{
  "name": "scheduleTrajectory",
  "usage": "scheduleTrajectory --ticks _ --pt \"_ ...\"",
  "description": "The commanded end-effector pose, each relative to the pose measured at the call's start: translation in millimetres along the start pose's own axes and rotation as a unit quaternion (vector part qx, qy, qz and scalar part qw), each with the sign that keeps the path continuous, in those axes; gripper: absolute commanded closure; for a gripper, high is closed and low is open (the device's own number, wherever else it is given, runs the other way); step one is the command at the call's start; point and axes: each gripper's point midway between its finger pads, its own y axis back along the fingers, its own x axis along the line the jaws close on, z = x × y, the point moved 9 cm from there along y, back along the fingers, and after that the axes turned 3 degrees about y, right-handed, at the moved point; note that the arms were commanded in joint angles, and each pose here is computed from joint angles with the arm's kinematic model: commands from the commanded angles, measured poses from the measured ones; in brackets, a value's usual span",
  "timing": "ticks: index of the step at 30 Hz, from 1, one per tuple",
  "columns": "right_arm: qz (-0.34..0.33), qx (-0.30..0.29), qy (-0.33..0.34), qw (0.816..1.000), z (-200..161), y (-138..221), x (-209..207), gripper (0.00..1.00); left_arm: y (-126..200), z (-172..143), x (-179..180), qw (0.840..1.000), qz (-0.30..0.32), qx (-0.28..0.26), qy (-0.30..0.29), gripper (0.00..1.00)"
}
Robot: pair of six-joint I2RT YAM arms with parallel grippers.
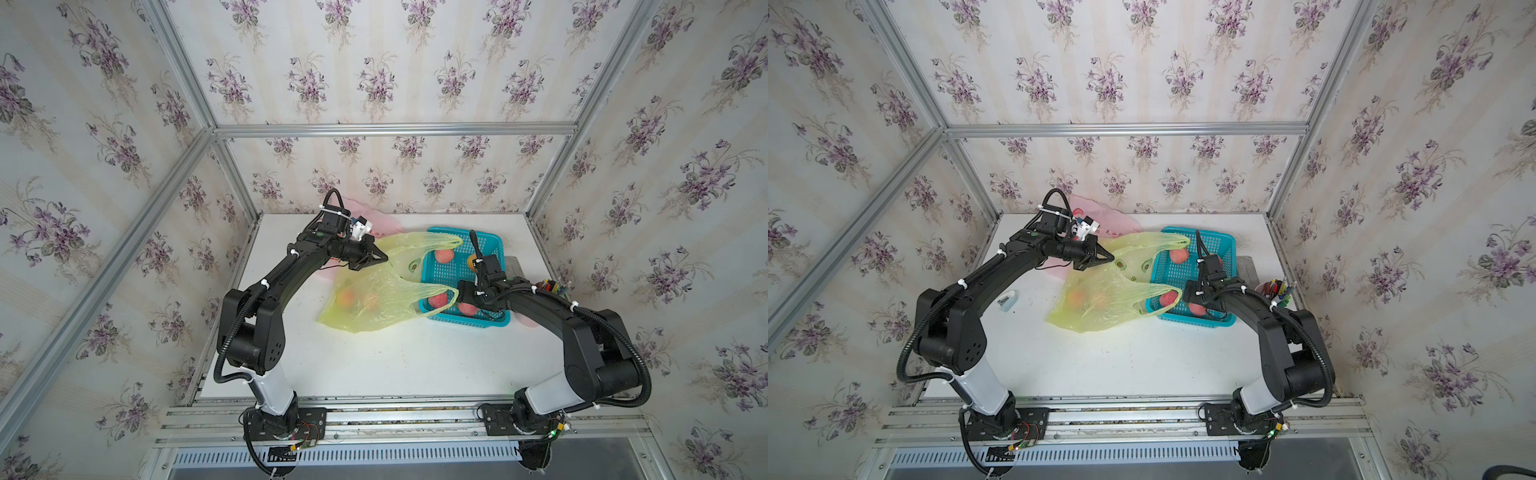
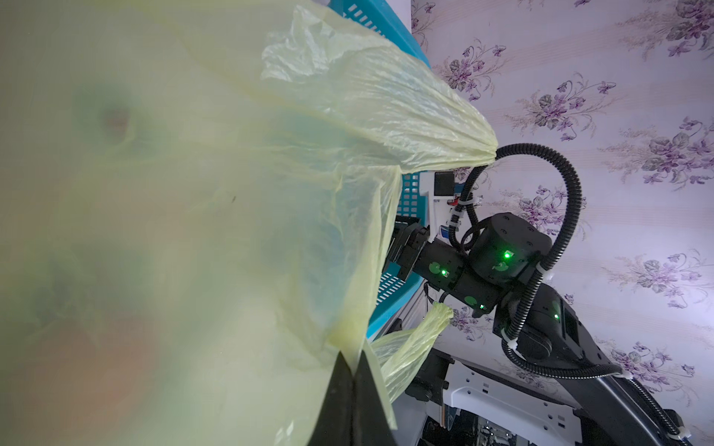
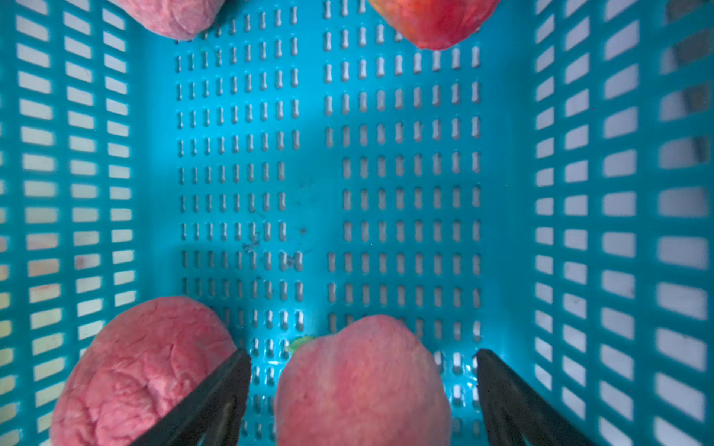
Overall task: Place the peach into a plastic bag & tie a knot
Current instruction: Pick up the peach from the basket, then place the peach in the plastic bag.
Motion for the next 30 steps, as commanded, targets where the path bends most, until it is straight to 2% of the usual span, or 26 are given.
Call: scheduleTrajectory --ticks 1,5,8,15,19,22,26,28,30 --pt "0.023 -0.004 0.002 1.0 2 -4 5 0.19 0 2 -2 1.0 -0.01 -0.002 -0.004 1.0" --pt "0.045 -0.008 0.003 0.999 4 -1 9 0.33 1 1 -2 1.0 -0.01 -0.003 -0.004 1.0" --pt "0.06 -0.031 0.003 0.998 11 15 12 0.42 1 1 -3 1.0 -0.011 -0.002 -0.003 1.0" --pt "0.147 -0.092 0.006 0.985 29 77 30 0.48 5 -1 -6 1.0 -0.014 -0.004 -0.004 1.0" --pt "0.221 -0.114 0.022 0.968 36 104 59 0.49 8 -3 -9 1.0 -0.017 -0.006 -0.006 1.0" --pt "0.262 -0.116 0.037 0.957 45 112 88 0.49 10 -4 -11 1.0 -0.018 -0.006 -0.006 1.0" --pt "0.296 -0.098 0.057 0.948 58 101 130 0.47 13 -6 -13 1.0 -0.019 -0.009 -0.008 1.0" --pt "0.307 -0.083 0.063 0.946 64 89 149 0.43 13 -7 -13 1.0 -0.019 -0.01 -0.008 1.0" --pt "0.324 -0.047 0.065 0.943 67 71 164 0.34 14 -7 -13 1.0 -0.016 -0.013 -0.008 1.0"
